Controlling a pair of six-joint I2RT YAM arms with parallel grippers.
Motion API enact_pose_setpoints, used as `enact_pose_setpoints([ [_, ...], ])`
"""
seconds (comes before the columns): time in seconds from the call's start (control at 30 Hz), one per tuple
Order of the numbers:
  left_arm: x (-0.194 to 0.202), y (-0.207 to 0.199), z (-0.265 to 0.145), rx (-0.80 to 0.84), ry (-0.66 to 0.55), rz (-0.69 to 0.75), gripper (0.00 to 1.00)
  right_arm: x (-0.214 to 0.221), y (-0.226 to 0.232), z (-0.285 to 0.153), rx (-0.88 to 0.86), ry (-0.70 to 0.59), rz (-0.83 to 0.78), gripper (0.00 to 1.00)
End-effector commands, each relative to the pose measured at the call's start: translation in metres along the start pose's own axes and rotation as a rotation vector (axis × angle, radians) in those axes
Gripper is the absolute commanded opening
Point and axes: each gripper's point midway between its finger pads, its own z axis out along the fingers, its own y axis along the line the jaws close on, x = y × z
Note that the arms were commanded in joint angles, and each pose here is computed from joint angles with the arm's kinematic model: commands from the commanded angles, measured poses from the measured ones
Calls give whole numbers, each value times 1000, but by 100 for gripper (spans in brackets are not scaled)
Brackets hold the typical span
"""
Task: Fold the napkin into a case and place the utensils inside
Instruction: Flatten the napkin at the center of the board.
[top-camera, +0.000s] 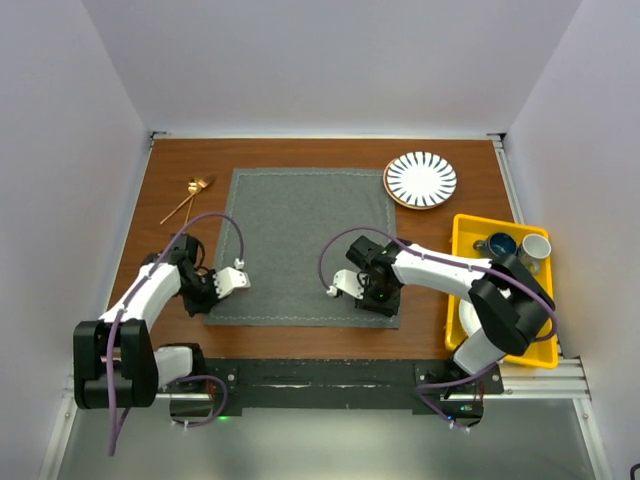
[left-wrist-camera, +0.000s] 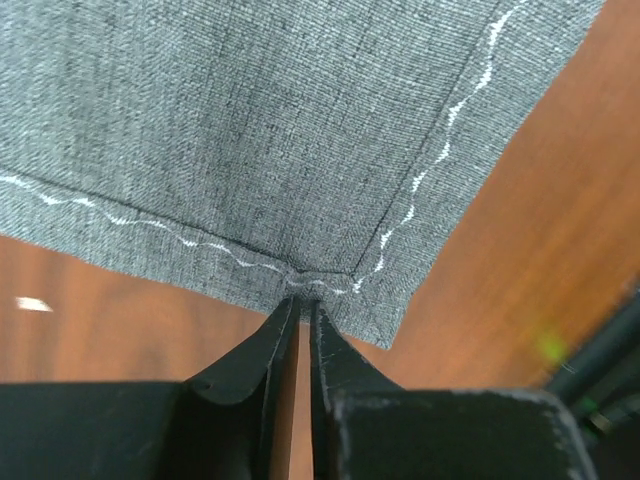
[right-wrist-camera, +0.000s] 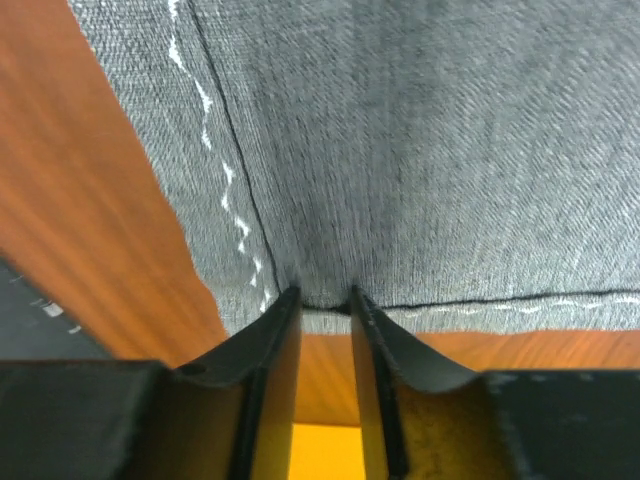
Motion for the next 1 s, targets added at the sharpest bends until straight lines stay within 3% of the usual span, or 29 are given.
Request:
enact_pose_setpoints([
  [0.0, -11, -8, -25, 68, -16, -13, 16, -11, 7, -32, -34, -61, 33, 34],
  [0.27, -59, 51, -30, -56, -140, -126, 29, -35, -11, -33, -3, -107, 75, 36],
  [0.47, -70, 85, -6, -84, -133, -193, 29, -51, -48, -31, 18, -123, 125, 42],
  [0.67, -32, 67, 17, -78, 3, -193, 25, -57, -93, -48, 15, -177, 226, 56],
  [0.8, 1, 29, 22, -38, 92, -160, 22, -60, -93, -52, -3, -194, 224, 57],
  [0.97, 23, 17, 12, -77, 118, -153, 21, -82, -89, -73, -41, -314, 283, 57],
])
